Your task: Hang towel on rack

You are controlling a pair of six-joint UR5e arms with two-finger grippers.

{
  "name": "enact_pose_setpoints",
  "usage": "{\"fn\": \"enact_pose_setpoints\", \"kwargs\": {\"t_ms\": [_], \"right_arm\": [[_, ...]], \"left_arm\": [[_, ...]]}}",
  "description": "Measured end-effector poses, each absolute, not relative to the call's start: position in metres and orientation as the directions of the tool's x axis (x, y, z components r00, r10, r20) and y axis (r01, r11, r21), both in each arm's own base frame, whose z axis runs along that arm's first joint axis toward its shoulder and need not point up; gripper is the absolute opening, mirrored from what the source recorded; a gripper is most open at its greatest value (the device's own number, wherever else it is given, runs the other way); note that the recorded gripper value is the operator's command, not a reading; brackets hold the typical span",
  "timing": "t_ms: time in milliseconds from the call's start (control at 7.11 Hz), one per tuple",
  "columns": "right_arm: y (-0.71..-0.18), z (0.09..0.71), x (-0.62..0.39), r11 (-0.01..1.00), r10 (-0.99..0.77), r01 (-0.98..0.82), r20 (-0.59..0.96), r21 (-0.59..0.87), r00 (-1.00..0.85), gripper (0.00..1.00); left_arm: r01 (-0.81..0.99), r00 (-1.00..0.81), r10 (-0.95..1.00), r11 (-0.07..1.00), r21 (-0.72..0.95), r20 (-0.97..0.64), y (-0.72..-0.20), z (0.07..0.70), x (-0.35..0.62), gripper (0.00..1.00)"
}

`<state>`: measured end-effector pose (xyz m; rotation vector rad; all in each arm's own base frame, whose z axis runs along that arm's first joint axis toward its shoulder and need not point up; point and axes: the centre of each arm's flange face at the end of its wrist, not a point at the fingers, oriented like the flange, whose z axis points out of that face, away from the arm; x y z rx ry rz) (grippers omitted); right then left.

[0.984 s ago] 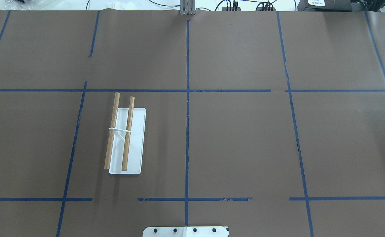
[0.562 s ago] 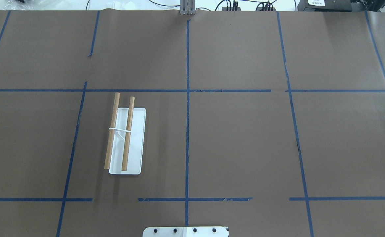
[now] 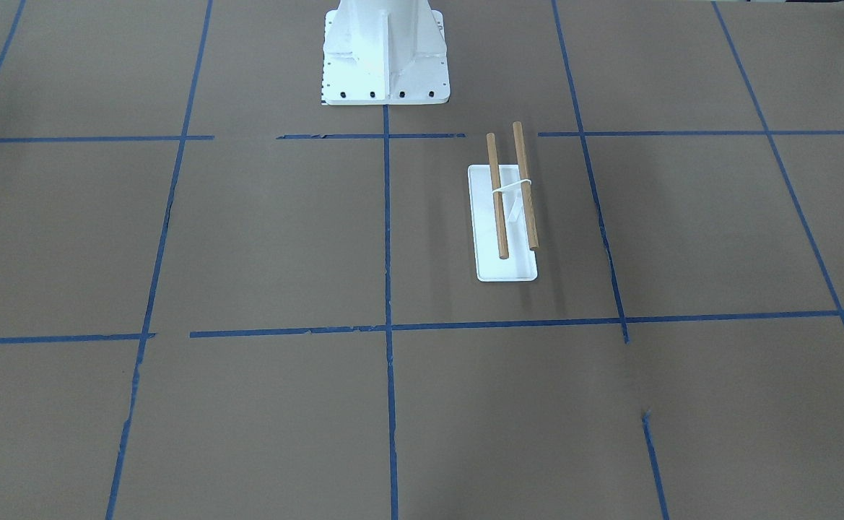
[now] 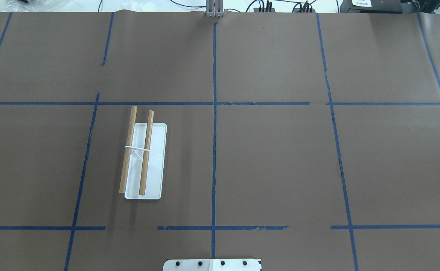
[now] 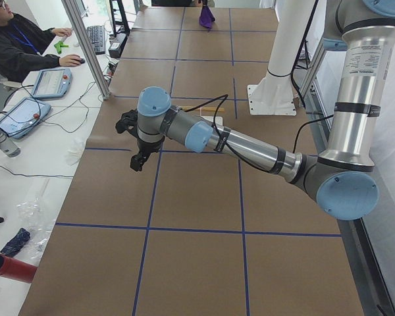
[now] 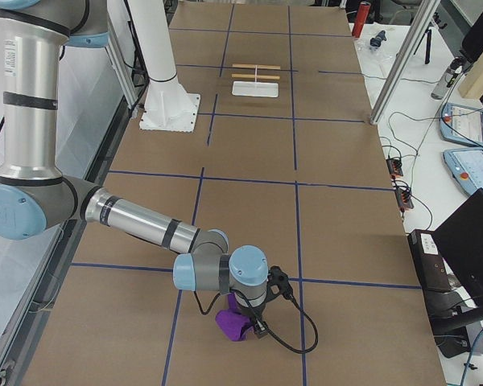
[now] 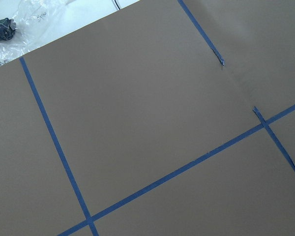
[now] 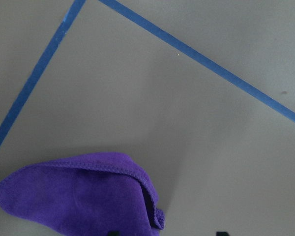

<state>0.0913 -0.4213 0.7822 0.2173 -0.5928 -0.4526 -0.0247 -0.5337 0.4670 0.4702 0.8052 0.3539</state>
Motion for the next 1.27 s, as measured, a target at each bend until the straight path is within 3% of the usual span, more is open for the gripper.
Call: {"fn": "enact_pose_setpoints", "kwargs": {"t_ms": [703, 844, 1266], "right_arm": [[-0.394, 0.769, 0.09, 0.879, -0.472, 0.34, 0.503, 0.335, 0.724, 0.0], [-0.404, 0.748, 0.091, 0.878, -0.472, 0.336, 0.503, 0.34, 0.725, 0.0], [-0.465, 0.606, 0.097, 0.908, -0.412, 0.278, 0.545, 0.315, 0.73, 0.0]], "left_arm": [[-0.123, 0.64, 0.473, 0.841, 0.526, -0.606, -0.533, 0.467, -0.024, 1.0], [-0.123, 0.639, 0.473, 0.842, 0.526, -0.607, -0.533, 0.468, -0.024, 1.0], [-0.07, 0.637, 0.422, 0.865, 0.496, -0.645, -0.536, 0.457, -0.023, 1.0]]}}
